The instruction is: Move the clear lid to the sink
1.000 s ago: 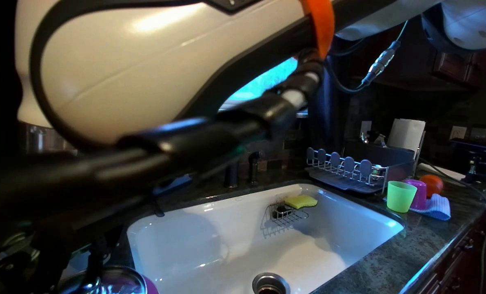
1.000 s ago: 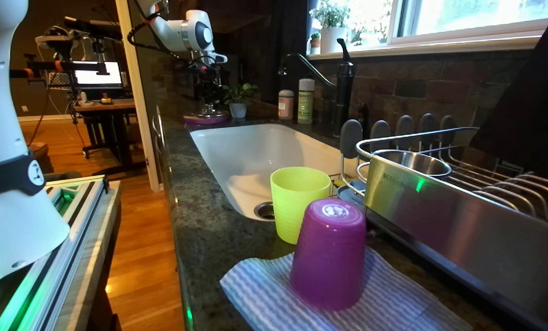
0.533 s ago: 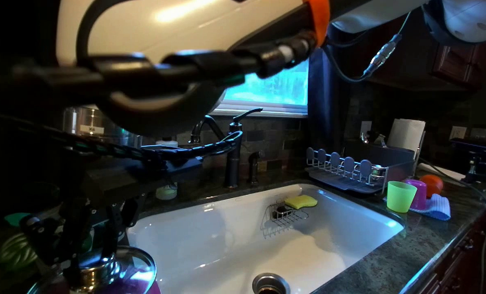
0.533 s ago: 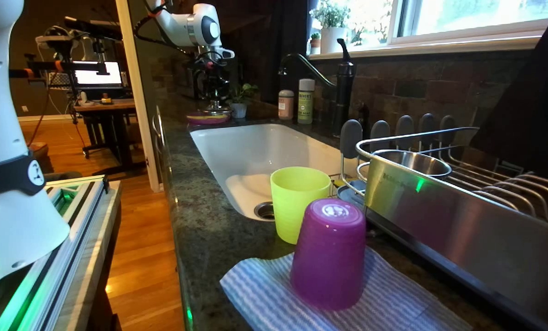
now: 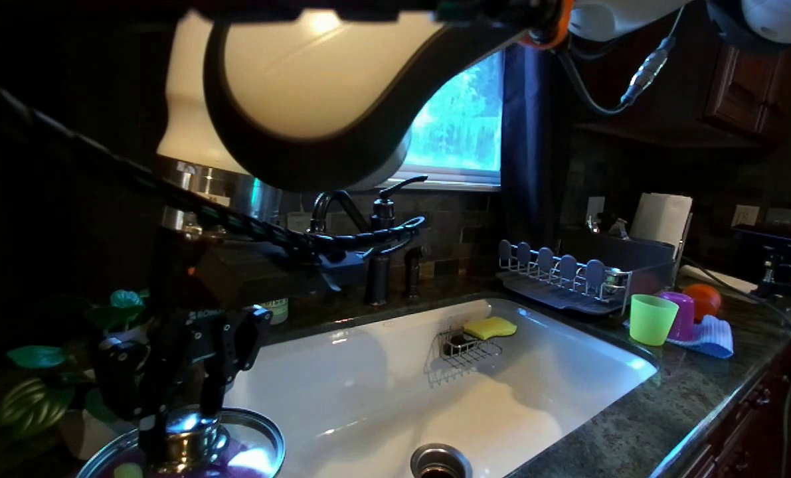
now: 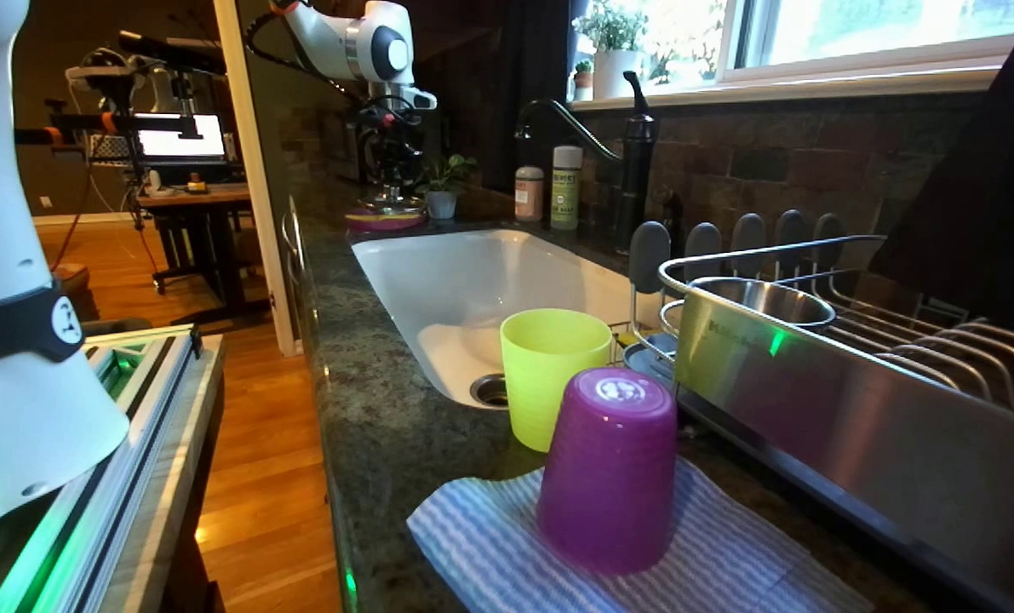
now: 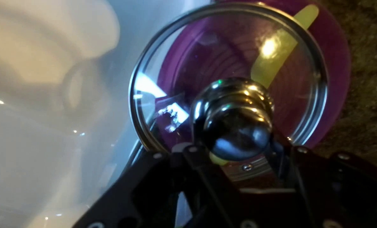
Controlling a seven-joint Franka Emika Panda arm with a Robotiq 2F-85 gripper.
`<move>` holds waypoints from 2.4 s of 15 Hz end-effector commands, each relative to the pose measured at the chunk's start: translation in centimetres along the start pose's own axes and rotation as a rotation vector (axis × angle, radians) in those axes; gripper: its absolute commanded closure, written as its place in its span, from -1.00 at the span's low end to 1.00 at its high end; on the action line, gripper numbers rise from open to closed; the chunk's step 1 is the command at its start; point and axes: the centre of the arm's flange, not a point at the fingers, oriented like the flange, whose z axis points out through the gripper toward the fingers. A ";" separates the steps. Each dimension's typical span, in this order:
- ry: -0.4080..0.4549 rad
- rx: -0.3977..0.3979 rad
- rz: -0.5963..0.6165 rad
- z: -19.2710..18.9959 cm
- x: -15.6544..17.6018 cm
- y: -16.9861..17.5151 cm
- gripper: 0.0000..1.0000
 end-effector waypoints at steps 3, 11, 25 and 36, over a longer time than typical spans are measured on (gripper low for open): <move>0.010 0.005 0.163 -0.6 -5.6 5.3 0.52; 0.137 0.019 0.451 -2.1 -8.8 12.6 0.52; 0.129 -0.110 0.594 6.3 -5.6 24.6 0.52; 0.108 -0.161 0.388 16.3 -1.5 25.7 0.52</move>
